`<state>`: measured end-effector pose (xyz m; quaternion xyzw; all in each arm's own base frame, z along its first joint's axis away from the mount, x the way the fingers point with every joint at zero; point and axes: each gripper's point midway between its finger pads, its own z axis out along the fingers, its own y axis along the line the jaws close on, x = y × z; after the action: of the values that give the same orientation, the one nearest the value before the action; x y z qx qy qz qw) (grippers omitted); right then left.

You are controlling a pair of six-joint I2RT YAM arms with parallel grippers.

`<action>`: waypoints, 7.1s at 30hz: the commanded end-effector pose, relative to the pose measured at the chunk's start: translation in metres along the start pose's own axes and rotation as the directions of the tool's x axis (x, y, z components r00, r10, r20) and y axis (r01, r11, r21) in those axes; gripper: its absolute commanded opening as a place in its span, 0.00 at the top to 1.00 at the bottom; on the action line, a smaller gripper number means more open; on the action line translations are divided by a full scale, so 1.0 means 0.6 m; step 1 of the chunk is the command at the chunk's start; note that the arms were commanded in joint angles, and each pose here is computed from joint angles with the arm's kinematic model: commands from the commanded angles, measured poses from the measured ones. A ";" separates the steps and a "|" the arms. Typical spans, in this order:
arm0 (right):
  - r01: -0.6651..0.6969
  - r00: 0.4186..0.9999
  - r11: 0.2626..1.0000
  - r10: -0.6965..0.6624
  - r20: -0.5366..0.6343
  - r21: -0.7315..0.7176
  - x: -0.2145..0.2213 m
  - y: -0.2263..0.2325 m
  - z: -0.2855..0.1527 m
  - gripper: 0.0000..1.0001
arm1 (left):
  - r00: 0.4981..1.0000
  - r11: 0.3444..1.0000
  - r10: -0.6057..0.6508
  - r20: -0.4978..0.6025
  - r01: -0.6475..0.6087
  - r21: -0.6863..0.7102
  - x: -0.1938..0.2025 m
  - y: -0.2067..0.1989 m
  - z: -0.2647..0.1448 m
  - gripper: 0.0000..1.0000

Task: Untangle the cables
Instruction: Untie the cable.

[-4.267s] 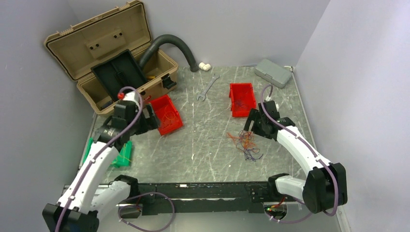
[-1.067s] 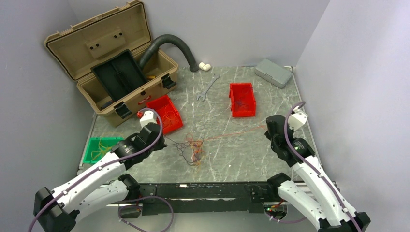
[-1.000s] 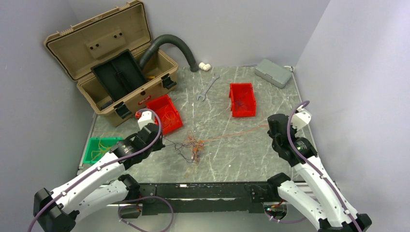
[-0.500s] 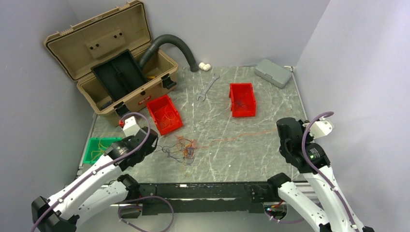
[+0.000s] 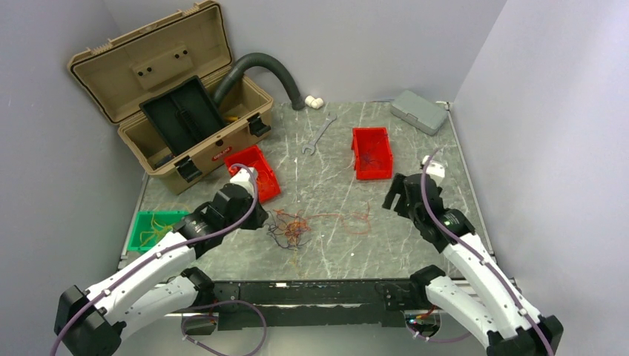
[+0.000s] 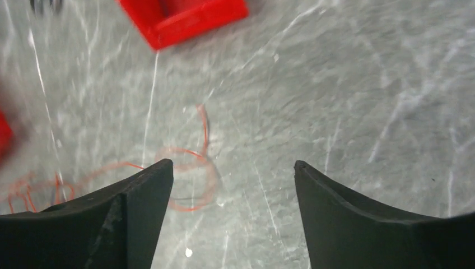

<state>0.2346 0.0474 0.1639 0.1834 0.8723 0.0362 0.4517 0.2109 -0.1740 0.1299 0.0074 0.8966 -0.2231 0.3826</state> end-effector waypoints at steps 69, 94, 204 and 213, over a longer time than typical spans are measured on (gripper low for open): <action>-0.109 0.985 0.981 0.085 -0.148 -0.161 0.137 0.171 0.046 1.00 | 0.995 0.989 0.074 0.063 -0.065 -0.131 -0.026 0.043 -0.036 1.00; -0.487 0.770 0.752 0.131 -0.624 -0.444 0.290 0.477 -0.060 0.26 | 0.993 0.995 0.094 0.064 -0.093 -0.026 -0.032 0.009 -0.031 1.00; -0.069 0.992 0.992 0.079 -0.101 0.103 0.113 0.017 0.074 1.00 | 0.697 0.870 -0.057 0.714 0.386 -0.308 -0.204 0.178 -0.403 1.00; 0.028 0.983 0.997 -0.040 -0.177 -0.068 0.122 0.063 0.065 1.00 | 0.849 0.999 0.048 0.526 -0.033 -0.038 -0.219 0.013 -0.276 1.00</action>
<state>0.2344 0.0904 0.0826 0.1857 0.9083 0.0388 0.3729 0.1713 -0.0070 0.3110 -0.1771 0.7442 -0.1041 0.6356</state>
